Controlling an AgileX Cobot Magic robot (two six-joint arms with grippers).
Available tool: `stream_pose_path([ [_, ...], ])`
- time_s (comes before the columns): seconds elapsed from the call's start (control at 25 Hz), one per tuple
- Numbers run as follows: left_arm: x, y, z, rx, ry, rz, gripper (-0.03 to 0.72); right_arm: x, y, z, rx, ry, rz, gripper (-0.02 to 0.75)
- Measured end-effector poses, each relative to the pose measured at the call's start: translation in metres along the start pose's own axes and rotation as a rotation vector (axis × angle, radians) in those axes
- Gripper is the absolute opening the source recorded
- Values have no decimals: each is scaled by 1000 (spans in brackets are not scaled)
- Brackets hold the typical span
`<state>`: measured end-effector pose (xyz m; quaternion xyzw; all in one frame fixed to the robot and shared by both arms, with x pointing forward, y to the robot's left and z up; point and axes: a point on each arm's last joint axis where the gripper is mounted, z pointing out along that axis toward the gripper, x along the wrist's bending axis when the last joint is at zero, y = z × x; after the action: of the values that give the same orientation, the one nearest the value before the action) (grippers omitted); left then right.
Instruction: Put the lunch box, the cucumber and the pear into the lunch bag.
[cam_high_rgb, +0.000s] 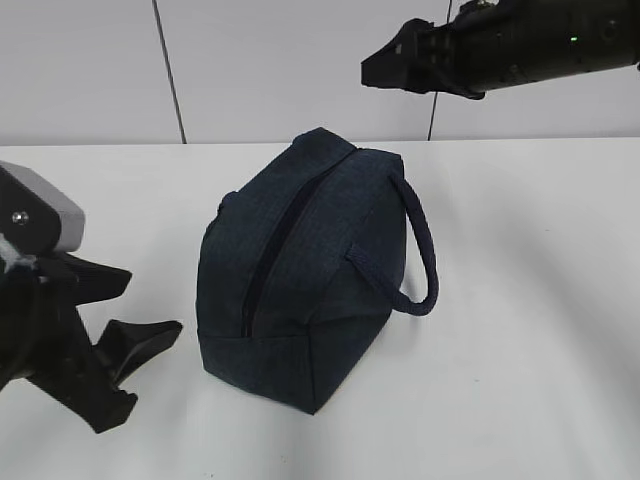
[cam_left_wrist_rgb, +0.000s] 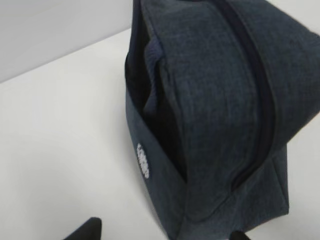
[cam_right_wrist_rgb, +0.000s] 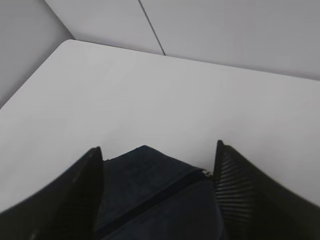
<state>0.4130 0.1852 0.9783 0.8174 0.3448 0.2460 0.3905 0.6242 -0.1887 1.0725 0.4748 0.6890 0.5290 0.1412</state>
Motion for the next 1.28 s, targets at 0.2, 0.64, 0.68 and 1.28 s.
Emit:
stream_pose_path([
  [0.2, 9, 12, -23, 107, 66, -31, 439, 17, -4, -17, 33, 82, 80, 474],
  [0.64, 13, 27, -51, 9, 104, -11, 431, 39, -10, -25, 134, 285, 133, 401],
  [0.68, 13, 27, -52, 7, 104, -10, 431, 38, -10, -25, 124, 275, 105, 399],
  [1.28, 13, 28, -53, 2, 106, -9, 421, -11, 11, -24, -63, -294, -516, 391],
])
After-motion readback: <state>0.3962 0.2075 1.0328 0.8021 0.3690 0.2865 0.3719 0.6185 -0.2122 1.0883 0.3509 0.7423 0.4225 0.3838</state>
